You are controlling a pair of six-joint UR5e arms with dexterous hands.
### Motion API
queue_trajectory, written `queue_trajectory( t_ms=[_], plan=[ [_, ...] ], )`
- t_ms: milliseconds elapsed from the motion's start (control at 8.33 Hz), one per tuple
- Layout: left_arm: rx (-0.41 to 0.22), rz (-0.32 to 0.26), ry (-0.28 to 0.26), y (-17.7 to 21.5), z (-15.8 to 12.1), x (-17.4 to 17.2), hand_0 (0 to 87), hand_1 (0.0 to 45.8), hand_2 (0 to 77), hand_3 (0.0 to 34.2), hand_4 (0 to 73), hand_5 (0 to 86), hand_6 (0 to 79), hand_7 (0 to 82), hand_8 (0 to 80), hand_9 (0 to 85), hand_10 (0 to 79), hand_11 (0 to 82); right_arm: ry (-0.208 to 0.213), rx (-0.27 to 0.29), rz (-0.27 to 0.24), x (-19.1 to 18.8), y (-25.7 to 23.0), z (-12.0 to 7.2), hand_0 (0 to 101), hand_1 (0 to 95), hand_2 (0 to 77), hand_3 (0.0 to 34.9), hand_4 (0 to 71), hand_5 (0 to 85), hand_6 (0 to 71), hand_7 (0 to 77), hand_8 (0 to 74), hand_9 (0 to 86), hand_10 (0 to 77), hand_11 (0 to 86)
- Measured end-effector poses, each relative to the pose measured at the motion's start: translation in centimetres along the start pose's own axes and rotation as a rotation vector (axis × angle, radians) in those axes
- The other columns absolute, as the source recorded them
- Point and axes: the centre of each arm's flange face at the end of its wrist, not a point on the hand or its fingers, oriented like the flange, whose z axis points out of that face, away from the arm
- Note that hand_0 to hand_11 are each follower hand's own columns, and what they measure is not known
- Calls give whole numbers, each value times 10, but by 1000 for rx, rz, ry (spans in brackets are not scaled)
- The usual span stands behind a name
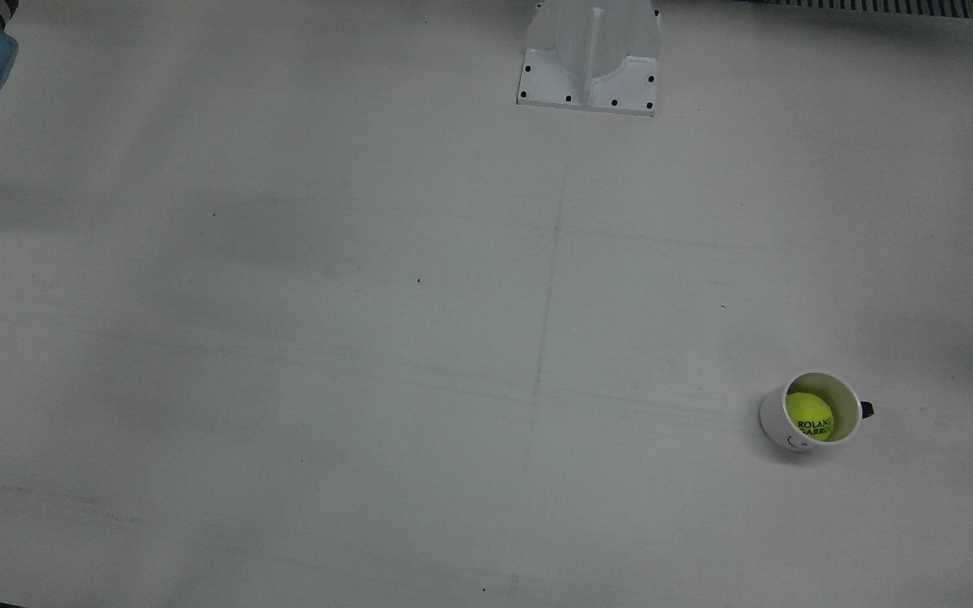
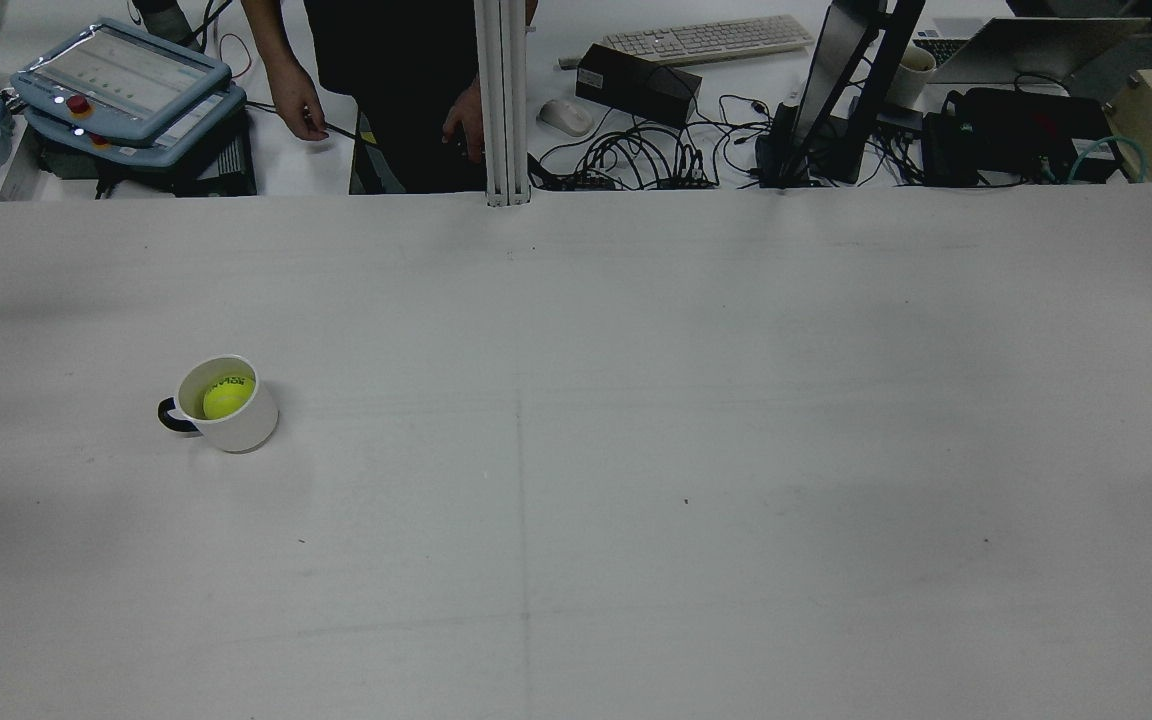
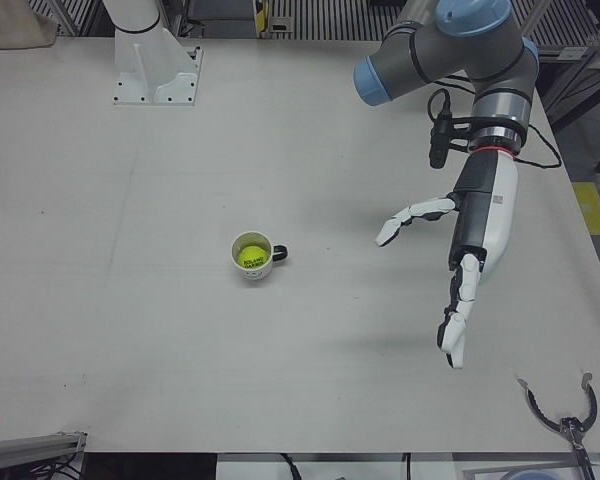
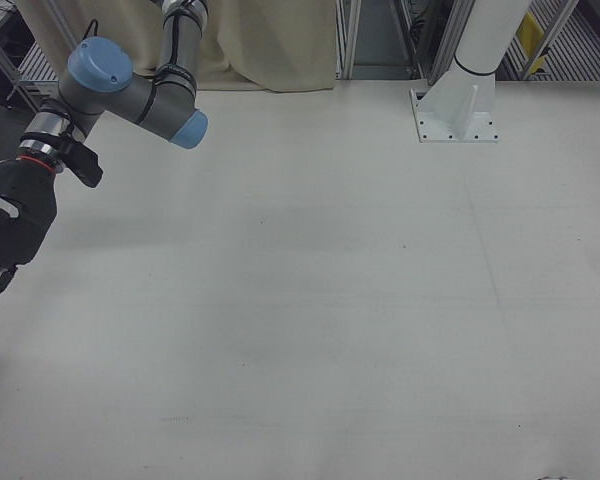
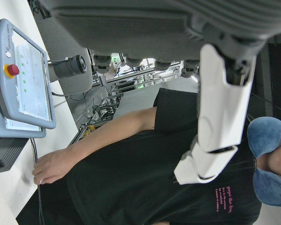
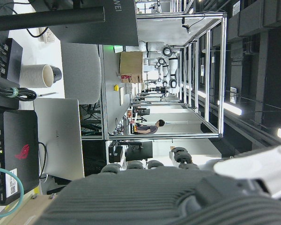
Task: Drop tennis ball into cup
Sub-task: 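Withdraw the open left hand away from the mug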
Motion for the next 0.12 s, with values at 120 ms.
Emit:
queue_trajectory(
  t_ms=[120],
  plan=[
    [2,-1,2,-1,-1,1,608,355,235,112,11,109,16,11,5,16,27,71,0,0,0,0,0,0,0,5,5,0,0,0,0,5,0,0,0,5]
  ],
)
